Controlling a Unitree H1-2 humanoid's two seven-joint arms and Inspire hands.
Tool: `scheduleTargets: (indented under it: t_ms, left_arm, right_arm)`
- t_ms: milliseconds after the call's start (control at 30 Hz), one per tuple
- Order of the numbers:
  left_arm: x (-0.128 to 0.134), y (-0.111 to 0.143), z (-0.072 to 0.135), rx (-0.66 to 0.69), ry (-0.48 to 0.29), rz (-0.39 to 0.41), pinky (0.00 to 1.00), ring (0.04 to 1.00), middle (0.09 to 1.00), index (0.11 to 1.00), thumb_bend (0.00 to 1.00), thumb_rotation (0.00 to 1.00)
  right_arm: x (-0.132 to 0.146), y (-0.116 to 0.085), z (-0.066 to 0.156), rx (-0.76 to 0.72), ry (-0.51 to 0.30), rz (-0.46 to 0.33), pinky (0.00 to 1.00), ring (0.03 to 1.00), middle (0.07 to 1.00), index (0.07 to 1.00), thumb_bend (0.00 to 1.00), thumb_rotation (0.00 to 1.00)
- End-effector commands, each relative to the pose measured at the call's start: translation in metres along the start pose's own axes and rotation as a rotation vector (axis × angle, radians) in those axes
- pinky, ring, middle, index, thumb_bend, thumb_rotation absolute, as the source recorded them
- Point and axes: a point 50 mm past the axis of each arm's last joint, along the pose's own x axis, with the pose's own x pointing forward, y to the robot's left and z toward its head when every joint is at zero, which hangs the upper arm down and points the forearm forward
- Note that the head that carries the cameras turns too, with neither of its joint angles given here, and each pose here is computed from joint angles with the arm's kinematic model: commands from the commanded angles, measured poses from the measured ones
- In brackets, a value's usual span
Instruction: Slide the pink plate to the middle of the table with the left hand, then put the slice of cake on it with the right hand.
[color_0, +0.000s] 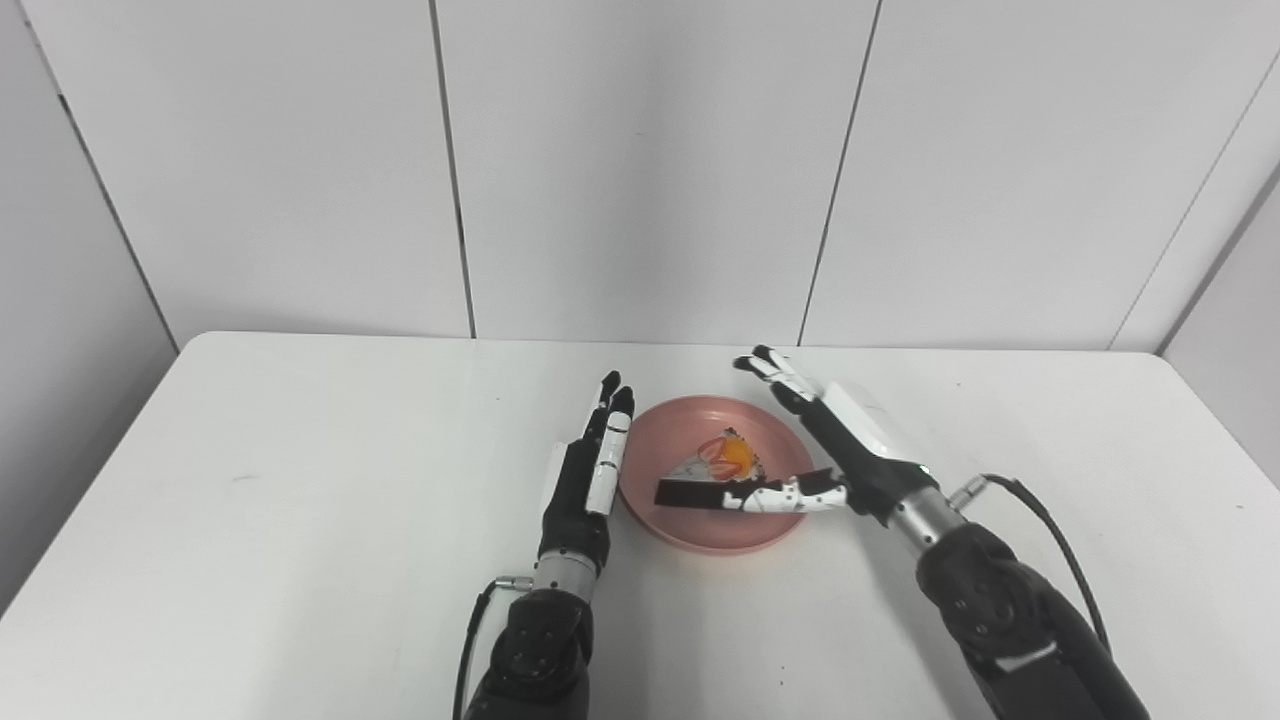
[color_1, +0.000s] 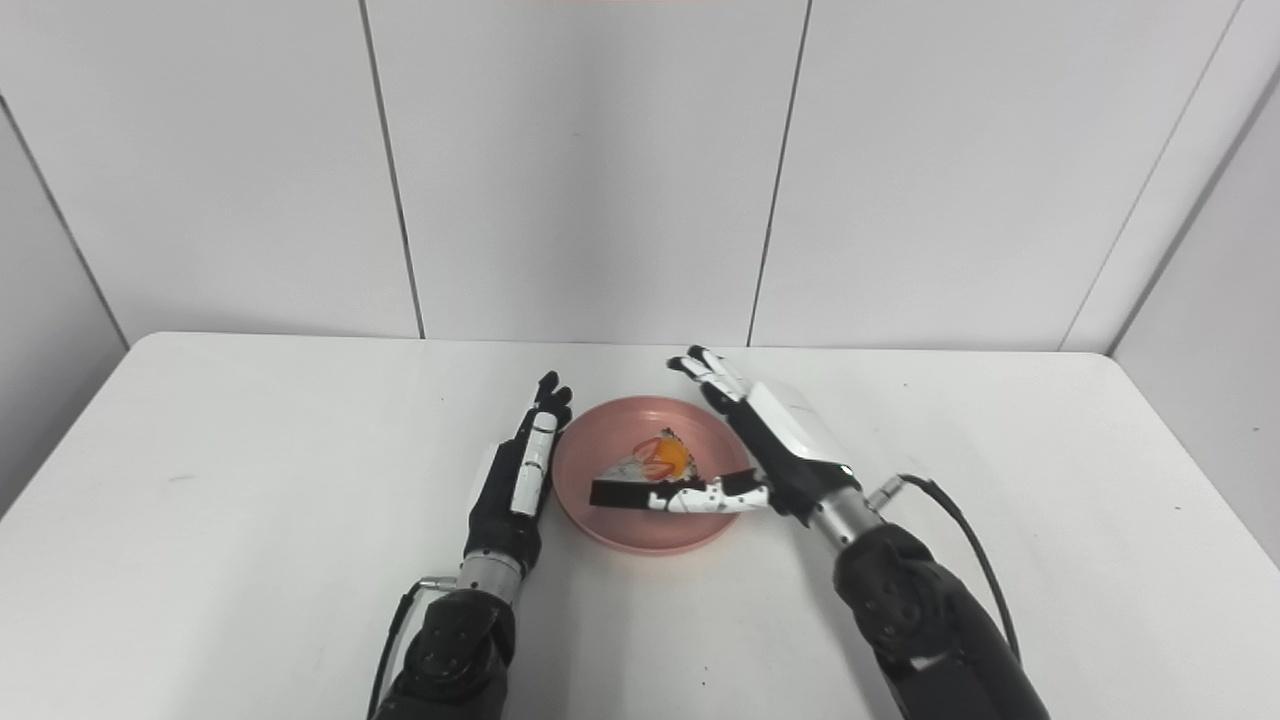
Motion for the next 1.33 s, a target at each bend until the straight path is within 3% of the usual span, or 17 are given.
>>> scheduleTargets:
  t_ms: [0,33,100,200,433,700,900,1300]
  left_arm:
    - [-0.012,0.003,-0.018,-0.012,0.043,0.018,0.99,0.976,0.970,0.965,0.54,1.00]
    - [-0.012,0.004,-0.018,-0.018,0.039,0.022,1.00,0.979,0.974,0.970,0.55,1.00]
    - [-0.014,0.005,-0.019,-0.017,0.031,0.033,0.99,0.976,0.975,0.974,0.56,1.00]
    - [-0.016,0.005,-0.020,-0.036,0.020,0.055,1.00,0.974,0.976,0.973,0.57,1.00]
    - [-0.019,0.005,-0.022,-0.066,-0.010,0.090,1.00,0.985,0.971,0.959,0.58,1.00]
    - [-0.019,0.008,-0.023,-0.035,-0.016,0.092,1.00,1.000,0.997,0.988,0.63,1.00]
    - [-0.019,0.005,-0.021,-0.047,-0.044,0.118,1.00,1.000,1.000,1.000,0.60,1.00]
    - [-0.018,0.007,-0.021,-0.036,-0.008,0.094,1.00,1.000,1.000,1.000,0.59,1.00]
  right_arm:
    - [0.010,-0.009,0.014,0.084,-0.089,-0.121,0.93,1.000,1.000,0.997,0.75,0.62]
    - [0.007,-0.005,0.012,0.144,-0.073,-0.157,0.96,1.000,1.000,0.999,0.70,0.73]
    - [0.003,0.001,0.009,0.278,-0.033,-0.219,0.98,1.000,1.000,1.000,0.68,0.82]
    - [0.001,0.007,0.004,0.438,-0.006,-0.274,1.00,1.000,1.000,1.000,0.62,0.78]
    - [0.001,0.013,-0.002,0.593,0.018,-0.331,1.00,1.000,1.000,1.000,0.67,0.87]
    - [0.006,0.022,-0.007,0.731,0.052,-0.335,1.00,1.000,1.000,1.000,0.69,0.86]
    - [0.005,0.025,-0.006,0.747,0.071,-0.304,1.00,1.000,1.000,1.000,0.68,0.92]
    - [0.005,0.031,-0.003,0.814,0.113,-0.282,1.00,1.000,1.000,1.000,0.68,0.86]
